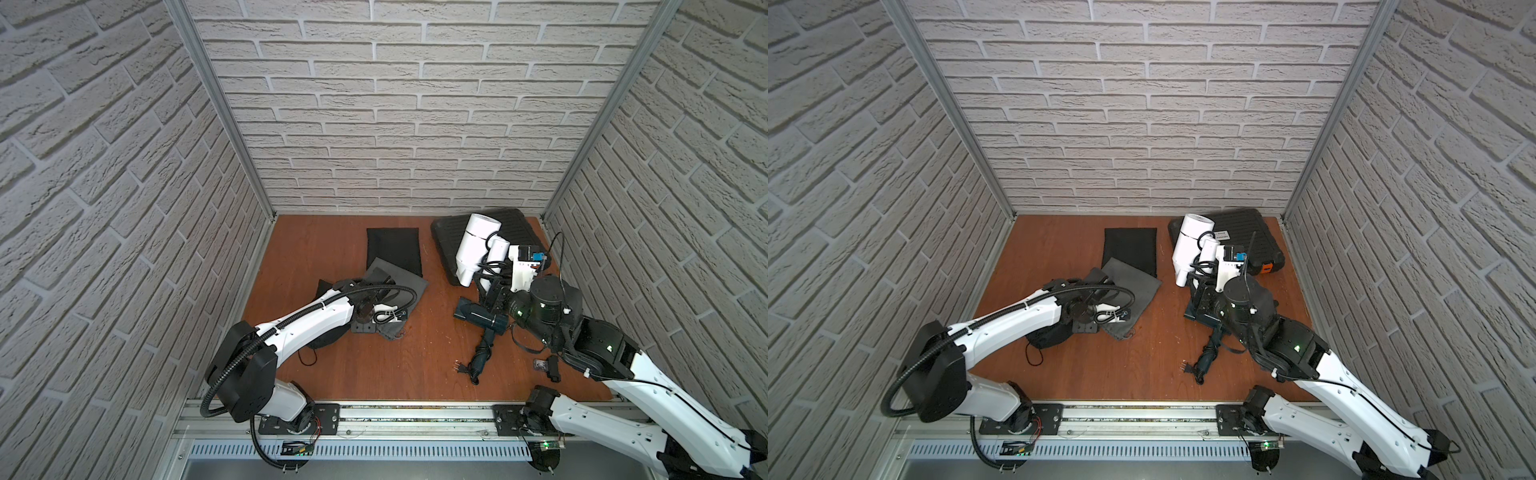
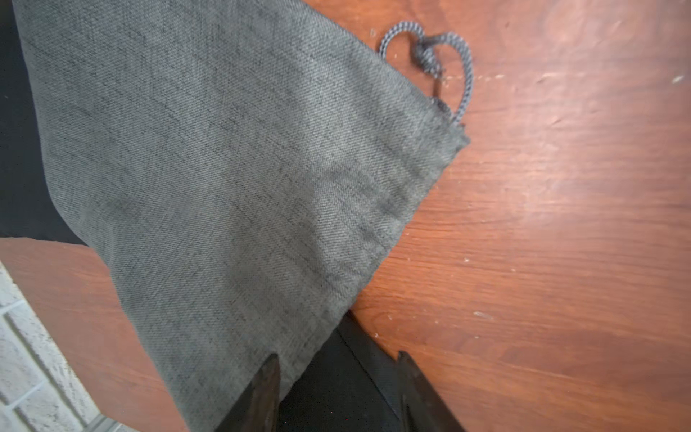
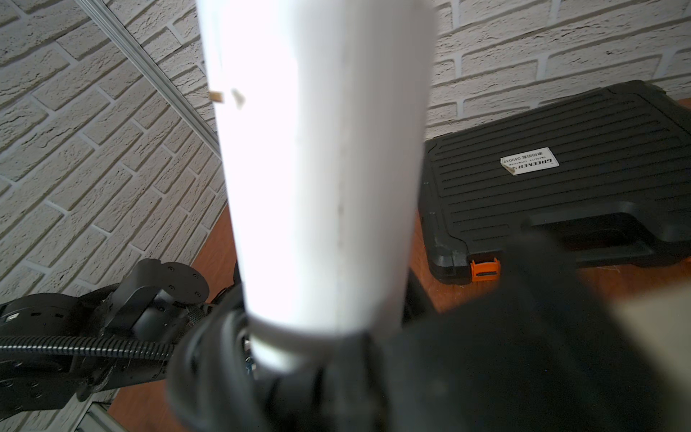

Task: Pack away hair dryers
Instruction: Place the drawstring bag at the center of the board, then open the drawstring bag at the center of the board.

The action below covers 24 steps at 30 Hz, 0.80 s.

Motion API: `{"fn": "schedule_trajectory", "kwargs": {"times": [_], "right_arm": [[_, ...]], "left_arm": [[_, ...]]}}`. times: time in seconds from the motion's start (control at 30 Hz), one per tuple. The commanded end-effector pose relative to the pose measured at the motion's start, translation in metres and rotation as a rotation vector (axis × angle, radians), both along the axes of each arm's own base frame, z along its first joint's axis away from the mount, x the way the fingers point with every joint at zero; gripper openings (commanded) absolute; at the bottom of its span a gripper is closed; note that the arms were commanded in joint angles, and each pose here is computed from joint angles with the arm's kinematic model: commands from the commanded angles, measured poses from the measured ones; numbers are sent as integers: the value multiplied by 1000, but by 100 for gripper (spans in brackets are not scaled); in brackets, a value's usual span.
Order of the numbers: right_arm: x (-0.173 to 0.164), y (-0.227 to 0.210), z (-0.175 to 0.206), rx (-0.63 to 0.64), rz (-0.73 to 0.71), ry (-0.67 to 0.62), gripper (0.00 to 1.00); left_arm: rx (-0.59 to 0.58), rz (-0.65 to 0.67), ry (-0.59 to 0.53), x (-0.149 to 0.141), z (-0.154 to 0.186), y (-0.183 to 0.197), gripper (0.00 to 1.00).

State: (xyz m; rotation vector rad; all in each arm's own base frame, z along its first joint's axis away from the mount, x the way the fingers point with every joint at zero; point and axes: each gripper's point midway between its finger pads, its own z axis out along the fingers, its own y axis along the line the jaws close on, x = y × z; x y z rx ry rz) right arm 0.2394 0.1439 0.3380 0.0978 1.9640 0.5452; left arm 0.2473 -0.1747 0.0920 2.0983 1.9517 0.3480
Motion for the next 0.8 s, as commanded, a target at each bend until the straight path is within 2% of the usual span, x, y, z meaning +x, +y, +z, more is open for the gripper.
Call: {"fn": "schedule_trajectory", "kwargs": {"times": [0.0, 0.37, 0.77], "right_arm": [[3, -3, 28, 85, -25, -91, 2], [1, -8, 27, 90, -34, -92, 2], [-1, -9, 27, 89, -37, -96, 2]], "left_arm": [[19, -66, -66, 11, 1, -4, 50], [78, -119, -121, 24, -9, -3, 45], [132, -188, -104, 18, -14, 5, 42]]}}
